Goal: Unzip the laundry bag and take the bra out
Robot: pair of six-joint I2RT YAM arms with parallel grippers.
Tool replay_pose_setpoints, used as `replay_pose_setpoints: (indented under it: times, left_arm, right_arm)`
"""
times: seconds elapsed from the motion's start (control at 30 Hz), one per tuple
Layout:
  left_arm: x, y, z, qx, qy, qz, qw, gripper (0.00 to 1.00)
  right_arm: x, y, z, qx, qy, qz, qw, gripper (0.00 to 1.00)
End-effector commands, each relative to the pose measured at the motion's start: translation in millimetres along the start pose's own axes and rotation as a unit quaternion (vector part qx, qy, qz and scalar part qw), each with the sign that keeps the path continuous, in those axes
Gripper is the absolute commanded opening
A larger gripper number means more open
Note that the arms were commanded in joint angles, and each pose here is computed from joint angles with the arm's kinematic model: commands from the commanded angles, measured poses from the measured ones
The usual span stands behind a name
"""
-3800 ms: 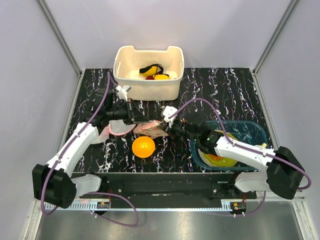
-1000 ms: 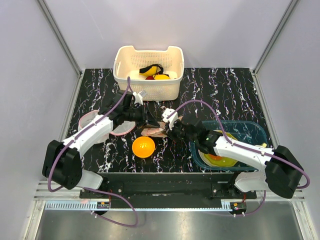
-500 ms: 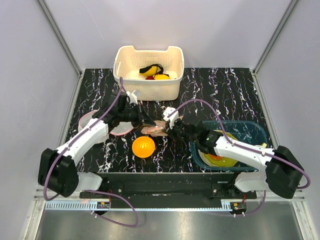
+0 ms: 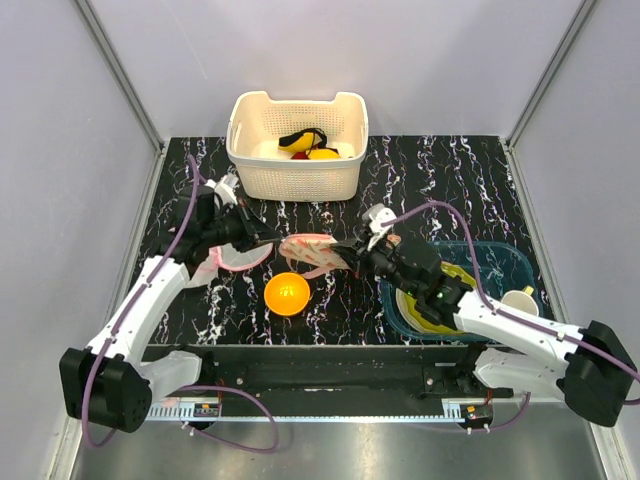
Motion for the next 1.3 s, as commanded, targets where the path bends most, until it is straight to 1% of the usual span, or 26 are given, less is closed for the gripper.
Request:
replay_pose_setpoints:
  times: [0.0,0.07,0.13,0.17,0.23,0.27,0.3,0.33,0.37,0.4,0.47,0.5,0.53,0.6,0.63,0.7,0.73,0.8,0.87,0.9,0.93,1.0,1.17,1.2,1.23,1.27]
  left_arm:
    - [10,17,10,-0.011,0.041,-0.038,0.998,0.00]
    - [15,28,5,-0.022,0.053,-0.049,0.997,0.00]
    - [17,34,4,-0.018,0.055,-0.060,0.997,0.00]
    - [14,40,-3,-0.022,0.034,-0.070,0.997,0.00]
    - [4,38,-14,0.000,-0.001,-0.052,0.999,0.00]
    - [-1,38,-18,-0.003,-0.005,-0.051,0.999,0.00]
    - [-4,36,-29,-0.017,-0.012,-0.045,0.999,0.00]
    - [-8,36,-30,-0.022,-0.006,-0.045,0.999,0.00]
    - [-11,35,-30,-0.022,-0.006,-0.040,0.999,0.00]
    - [-13,33,-31,-0.023,-0.006,-0.037,0.999,0.00]
    - [-14,32,-30,-0.024,-0.006,-0.034,0.999,0.00]
    - [-14,31,-30,-0.024,-0.006,-0.033,0.999,0.00]
    - [-14,31,-30,-0.023,-0.007,-0.033,0.999,0.00]
    - [-13,32,-34,-0.025,-0.013,-0.038,0.999,0.00]
    - [-12,32,-35,-0.025,-0.016,-0.038,0.999,0.00]
    - [-10,32,-39,-0.027,-0.020,-0.041,0.999,0.00]
    - [-9,33,-40,-0.027,-0.021,-0.042,0.999,0.00]
    - [-7,33,-43,-0.028,-0.025,-0.044,0.998,0.00]
    - [-7,30,-47,-0.029,-0.029,-0.042,0.998,0.00]
    - [-7,30,-48,-0.028,-0.031,-0.041,0.998,0.00]
    - [-7,29,-50,-0.028,-0.032,-0.041,0.998,0.00]
    - [-7,25,-53,-0.031,-0.035,-0.037,0.998,0.00]
    - [-4,23,-55,-0.034,-0.039,-0.038,0.998,0.00]
    - [-4,24,-55,-0.035,-0.039,-0.039,0.998,0.00]
    - [-4,24,-56,-0.036,-0.040,-0.039,0.998,0.00]
    - [-3,23,-56,-0.036,-0.041,-0.039,0.998,0.00]
  right_arm:
    - [25,80,40,-0.038,0.104,-0.180,0.977,0.00]
    - [30,83,43,-0.042,0.114,-0.187,0.975,0.00]
    - [33,82,36,-0.063,0.101,-0.196,0.973,0.00]
    - [36,76,25,-0.077,0.080,-0.209,0.972,0.00]
    - [35,64,11,-0.102,0.054,-0.203,0.972,0.00]
    - [30,49,3,-0.107,0.035,-0.181,0.977,0.14]
    - [27,42,3,-0.105,0.033,-0.167,0.980,0.22]
    - [26,37,3,-0.096,0.032,-0.152,0.983,0.38]
    - [24,32,4,-0.089,0.031,-0.123,0.988,0.51]
    - [23,30,7,-0.078,0.035,-0.106,0.991,0.68]
    - [23,27,7,-0.038,0.030,-0.069,0.996,0.75]
    - [23,28,5,-0.020,0.027,-0.061,0.998,0.84]
    - [24,28,4,0.015,0.025,-0.053,0.998,0.88]
    - [24,28,11,0.059,0.049,-0.028,0.997,0.97]
    - [24,30,12,0.092,0.056,-0.020,0.994,0.97]
    - [19,27,14,0.122,0.058,0.007,0.991,0.97]
    - [17,28,8,0.150,0.042,0.012,0.988,0.98]
    - [10,25,8,0.180,0.033,0.032,0.983,0.98]
    - [1,22,7,0.228,0.025,0.052,0.972,0.98]
    - [-1,17,16,0.246,0.040,0.061,0.966,1.00]
    - [-9,12,14,0.287,0.034,0.079,0.954,1.00]
    - [-18,8,17,0.323,0.031,0.091,0.942,1.00]
    - [-51,12,15,0.340,0.006,0.085,0.936,0.99]
    - [-54,12,15,0.345,0.007,0.086,0.935,0.89]
    - [-59,14,16,0.345,0.003,0.086,0.934,0.73]
    - [-61,16,16,0.342,-0.002,0.084,0.936,0.50]
Point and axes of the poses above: each gripper's point midway between its finger pads, its own x axis back along the fingers, its own z axis along the line the jaws close on, y = z × x, the point moved 1 cm from there along x, back along the fingers, and after that the axes turned 8 degrees about -x, right-handed, at the moved point
